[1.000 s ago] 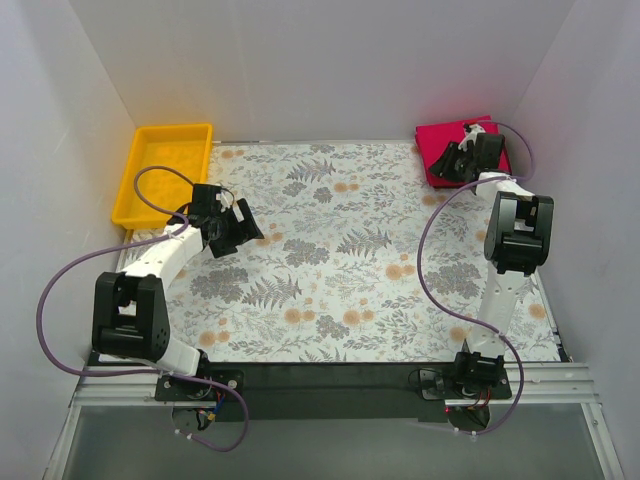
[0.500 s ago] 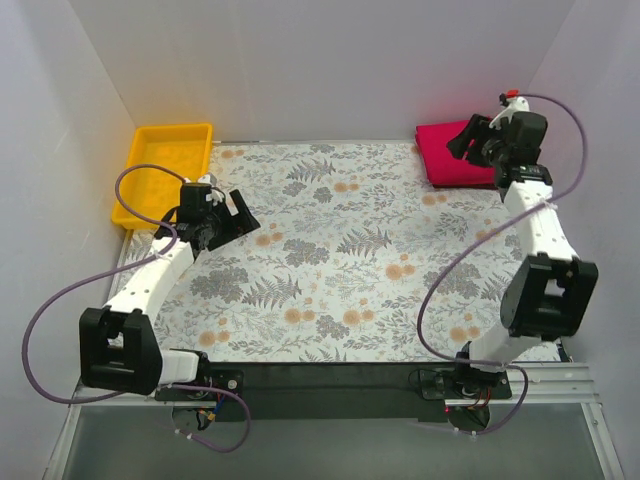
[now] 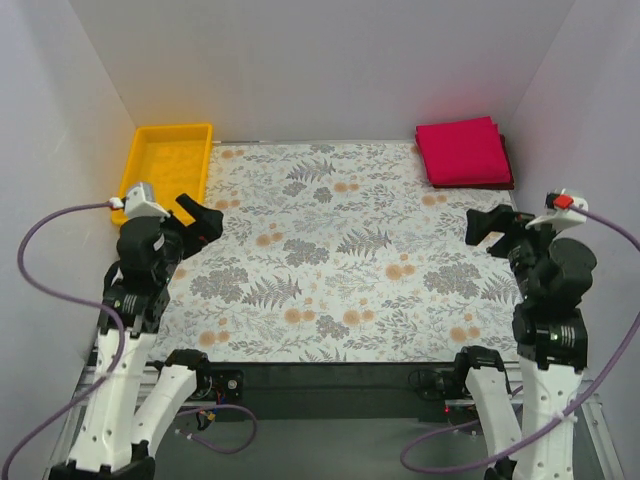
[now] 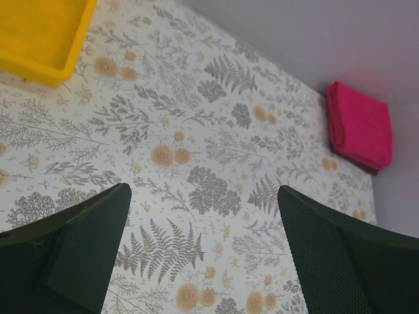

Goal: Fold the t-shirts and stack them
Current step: Reset both grippers

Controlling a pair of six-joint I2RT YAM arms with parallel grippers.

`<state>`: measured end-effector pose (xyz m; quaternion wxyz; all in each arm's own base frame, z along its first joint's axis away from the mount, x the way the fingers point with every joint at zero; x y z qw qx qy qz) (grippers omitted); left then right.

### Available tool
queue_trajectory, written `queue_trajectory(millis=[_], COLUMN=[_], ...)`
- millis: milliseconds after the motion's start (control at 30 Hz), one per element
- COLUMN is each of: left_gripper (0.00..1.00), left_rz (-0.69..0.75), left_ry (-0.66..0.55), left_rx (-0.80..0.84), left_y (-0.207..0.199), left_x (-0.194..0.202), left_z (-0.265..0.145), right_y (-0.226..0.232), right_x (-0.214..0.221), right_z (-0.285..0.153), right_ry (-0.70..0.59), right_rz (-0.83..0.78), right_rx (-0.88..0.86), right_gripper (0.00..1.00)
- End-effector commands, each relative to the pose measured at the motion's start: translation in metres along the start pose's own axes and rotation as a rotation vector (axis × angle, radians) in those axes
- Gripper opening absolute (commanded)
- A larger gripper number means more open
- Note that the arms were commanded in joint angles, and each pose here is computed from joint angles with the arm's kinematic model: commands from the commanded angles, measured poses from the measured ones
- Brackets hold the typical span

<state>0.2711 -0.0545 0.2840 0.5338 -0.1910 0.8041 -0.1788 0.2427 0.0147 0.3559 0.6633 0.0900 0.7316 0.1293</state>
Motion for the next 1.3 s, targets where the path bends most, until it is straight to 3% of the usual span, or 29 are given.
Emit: queue_trajectory(millis=[0,67,267,633,1267], left_gripper=[0.95,0.96,0.98,0.98,0.98], left_rz=[-0.064,-0.090,-0.177,-0.133,-0.087], left_ry=[-0.079,-0.121,-0.124,-0.081,-0.045], left_rx=[-0.026,-0.003,-0.106,-0.085,-0.008], left_y=[0.009,0.013,0.045,0.057,0.047], left_x=[-0.005,-0.002,0.025,0.058,0.067], left_z=[-0.045,-0.062,-0.061,-0.026,-0.015], right_y=[-0.008,-0.013,-0.027,-0.042,-0.040], right_x=[0.038,0.050,0.082,0.110,0.121], right_z=[-0.027,-0.032,-0.045,-0.044,-0.037], right_ry=[0.045,0.044,0.038,-0.012,0.016], right_rz=[0.035,0.028,-0.025,-0.021,-0.019], right_rx=[0.049,0.082,0.103,0.131,0.109], right_gripper=[0.98,0.98,0.98,0.98,0.98])
Point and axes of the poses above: each gripper's point midway between its finger pads, its own z axis out along the fingers, its own y axis along the line the jaws close on, x = y × z, the point moved 1 cm from there along -z, back along the fingers, and after that the axes turned 2 degrees about z, right-handed, at the moved point
